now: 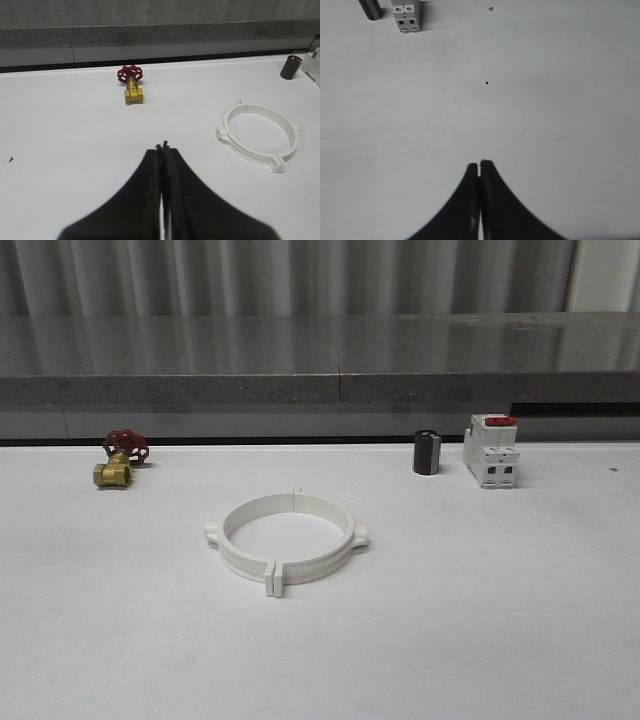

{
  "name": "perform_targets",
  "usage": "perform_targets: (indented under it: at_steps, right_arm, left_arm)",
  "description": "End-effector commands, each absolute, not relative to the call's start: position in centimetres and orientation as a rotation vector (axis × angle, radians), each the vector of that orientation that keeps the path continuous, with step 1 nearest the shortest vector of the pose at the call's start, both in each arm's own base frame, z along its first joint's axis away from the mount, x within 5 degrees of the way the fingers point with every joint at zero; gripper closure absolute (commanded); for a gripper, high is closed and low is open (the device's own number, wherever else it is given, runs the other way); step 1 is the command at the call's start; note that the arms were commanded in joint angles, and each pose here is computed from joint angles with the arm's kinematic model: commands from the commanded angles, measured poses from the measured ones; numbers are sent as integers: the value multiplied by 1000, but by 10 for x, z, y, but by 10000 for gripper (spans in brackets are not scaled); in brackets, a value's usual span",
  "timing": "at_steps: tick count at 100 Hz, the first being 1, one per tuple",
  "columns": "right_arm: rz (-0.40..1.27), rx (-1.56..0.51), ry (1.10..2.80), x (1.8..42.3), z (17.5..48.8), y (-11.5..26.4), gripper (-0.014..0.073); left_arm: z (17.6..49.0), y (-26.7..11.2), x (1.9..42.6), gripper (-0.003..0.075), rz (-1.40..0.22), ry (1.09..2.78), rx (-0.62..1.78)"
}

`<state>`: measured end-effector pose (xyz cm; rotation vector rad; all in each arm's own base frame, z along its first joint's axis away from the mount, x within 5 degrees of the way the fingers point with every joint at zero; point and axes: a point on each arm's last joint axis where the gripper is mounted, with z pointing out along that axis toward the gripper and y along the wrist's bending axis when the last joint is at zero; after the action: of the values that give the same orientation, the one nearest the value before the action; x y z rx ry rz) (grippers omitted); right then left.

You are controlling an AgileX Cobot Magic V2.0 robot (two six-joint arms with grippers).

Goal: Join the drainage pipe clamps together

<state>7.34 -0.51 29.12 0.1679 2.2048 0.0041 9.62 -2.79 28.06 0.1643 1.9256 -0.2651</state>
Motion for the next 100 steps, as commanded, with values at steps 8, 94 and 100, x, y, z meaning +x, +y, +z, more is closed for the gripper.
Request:
perform_targets:
  at_steps: [8,94,100]
  right_arm:
    - [7,151,2080,76,299,-6,663]
    - [20,133,1495,51,225,-4,663]
    - [28,151,1485,52,221,-4,663]
  left_arm:
    - [296,-28,98,740,-276,1833,151]
    - [295,-28,99,740,-275,1839,152]
    - [295,-28,99,740,-275,1839,152]
